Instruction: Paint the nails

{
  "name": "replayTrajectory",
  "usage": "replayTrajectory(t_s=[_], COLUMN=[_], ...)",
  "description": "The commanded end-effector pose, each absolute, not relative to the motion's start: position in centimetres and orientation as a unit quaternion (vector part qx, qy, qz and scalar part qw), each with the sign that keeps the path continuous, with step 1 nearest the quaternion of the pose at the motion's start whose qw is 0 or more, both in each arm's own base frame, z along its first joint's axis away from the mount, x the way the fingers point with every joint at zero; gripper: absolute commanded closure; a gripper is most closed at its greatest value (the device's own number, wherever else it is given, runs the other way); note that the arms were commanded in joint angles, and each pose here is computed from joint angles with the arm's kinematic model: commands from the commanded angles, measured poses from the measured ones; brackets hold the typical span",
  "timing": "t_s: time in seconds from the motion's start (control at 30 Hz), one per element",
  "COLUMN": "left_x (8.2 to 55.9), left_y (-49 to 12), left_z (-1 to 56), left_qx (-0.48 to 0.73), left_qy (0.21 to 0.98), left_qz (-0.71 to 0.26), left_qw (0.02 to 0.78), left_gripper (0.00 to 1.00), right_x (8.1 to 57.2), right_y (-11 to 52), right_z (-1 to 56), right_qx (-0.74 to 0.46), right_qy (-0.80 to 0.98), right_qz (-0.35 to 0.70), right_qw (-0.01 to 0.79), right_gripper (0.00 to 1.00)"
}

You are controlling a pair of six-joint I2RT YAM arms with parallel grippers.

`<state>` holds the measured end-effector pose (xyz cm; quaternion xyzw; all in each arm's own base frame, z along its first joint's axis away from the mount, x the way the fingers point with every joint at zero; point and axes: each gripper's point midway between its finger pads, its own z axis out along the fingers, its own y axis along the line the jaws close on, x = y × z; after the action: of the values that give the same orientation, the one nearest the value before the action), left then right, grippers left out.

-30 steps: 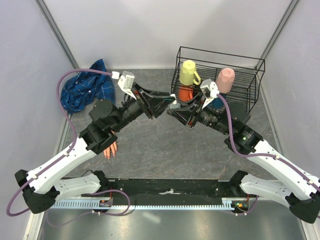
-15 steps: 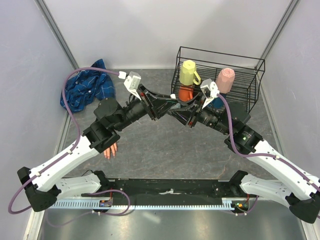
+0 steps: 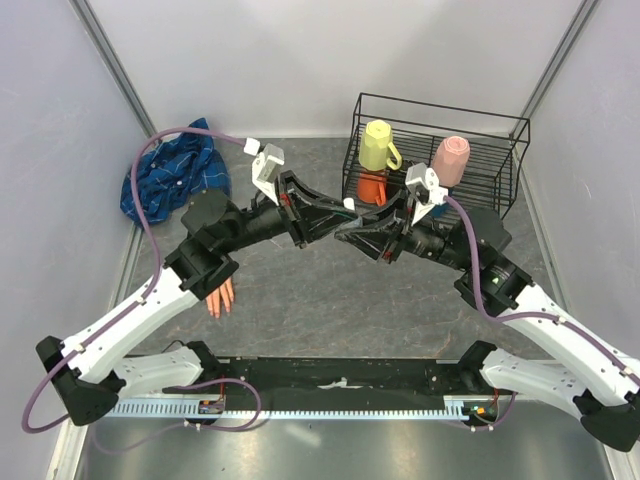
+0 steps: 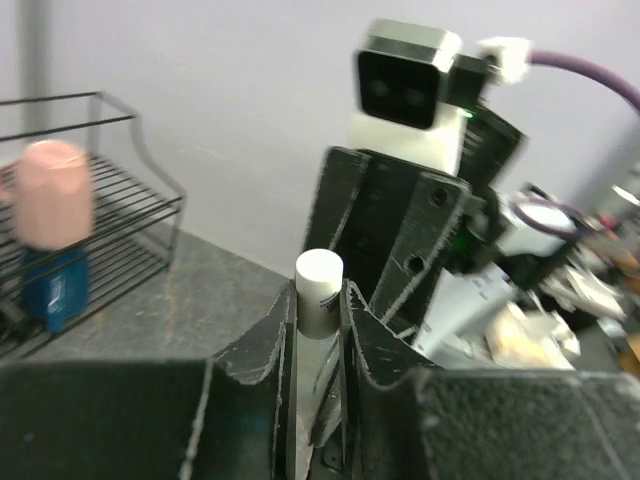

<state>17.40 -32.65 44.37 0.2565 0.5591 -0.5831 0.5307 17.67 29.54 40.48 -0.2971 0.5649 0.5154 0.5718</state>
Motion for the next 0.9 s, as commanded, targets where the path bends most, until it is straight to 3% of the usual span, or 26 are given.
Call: replayTrajectory(t_s=[0.0, 0.1, 0.2, 0.4, 0.5, 0.53, 0.6, 0.63, 0.67, 0.73, 0.87], left_x=[9.4, 6.5, 5.5, 7.9, 10.2, 10.8, 12.6, 13.2, 13.5, 15.0, 15.7], left_y=[-33.2, -32.2, -31.5, -32.0, -32.0, -31.8, -31.5, -31.2, -30.8, -30.1, -28.0], left_z=[43.1, 41.6, 41.0, 42.0, 42.2, 42.6, 42.7, 43.0, 43.1, 43.9, 45.7], left_qx=[0.443, 0.509, 0.530, 0.491, 0.451, 0.441, 0.409, 0.397, 0.388, 0.357, 0.313], left_qy=[0.461, 0.419, 0.393, 0.432, 0.482, 0.490, 0.523, 0.533, 0.543, 0.557, 0.563], left_qz=[-0.669, -0.696, -0.705, -0.695, -0.670, -0.662, -0.640, -0.630, -0.618, -0.596, -0.558], left_qw=[0.379, 0.285, 0.260, 0.300, 0.340, 0.356, 0.387, 0.401, 0.415, 0.456, 0.523], left_gripper=[0.98, 0.98, 0.98, 0.95, 0.72, 0.59, 0.50, 0.25, 0.13, 0.03, 0.02], right_x=[13.7, 11.6, 10.8, 11.0, 11.9, 12.1, 13.0, 13.3, 14.0, 15.0, 17.6], right_y=[30.2, 30.2, 30.3, 30.1, 29.9, 29.8, 29.7, 29.7, 29.6, 29.6, 29.1], right_z=[42.7, 43.2, 43.2, 43.0, 42.5, 41.9, 41.8, 41.1, 41.2, 40.1, 39.5], right_qx=[-0.379, -0.407, -0.420, -0.420, -0.417, -0.416, -0.413, -0.413, -0.404, -0.403, -0.379], right_qy=[0.469, 0.431, 0.417, 0.429, 0.453, 0.467, 0.480, 0.496, 0.506, 0.532, 0.577], right_qz=[0.566, 0.597, 0.609, 0.597, 0.572, 0.566, 0.543, 0.535, 0.522, 0.497, 0.445], right_qw=[0.563, 0.541, 0.528, 0.533, 0.543, 0.537, 0.552, 0.545, 0.554, 0.555, 0.571], right_gripper=[1.00, 1.00, 1.00, 1.00, 1.00, 1.00, 1.00, 1.00, 1.00, 1.00, 1.00])
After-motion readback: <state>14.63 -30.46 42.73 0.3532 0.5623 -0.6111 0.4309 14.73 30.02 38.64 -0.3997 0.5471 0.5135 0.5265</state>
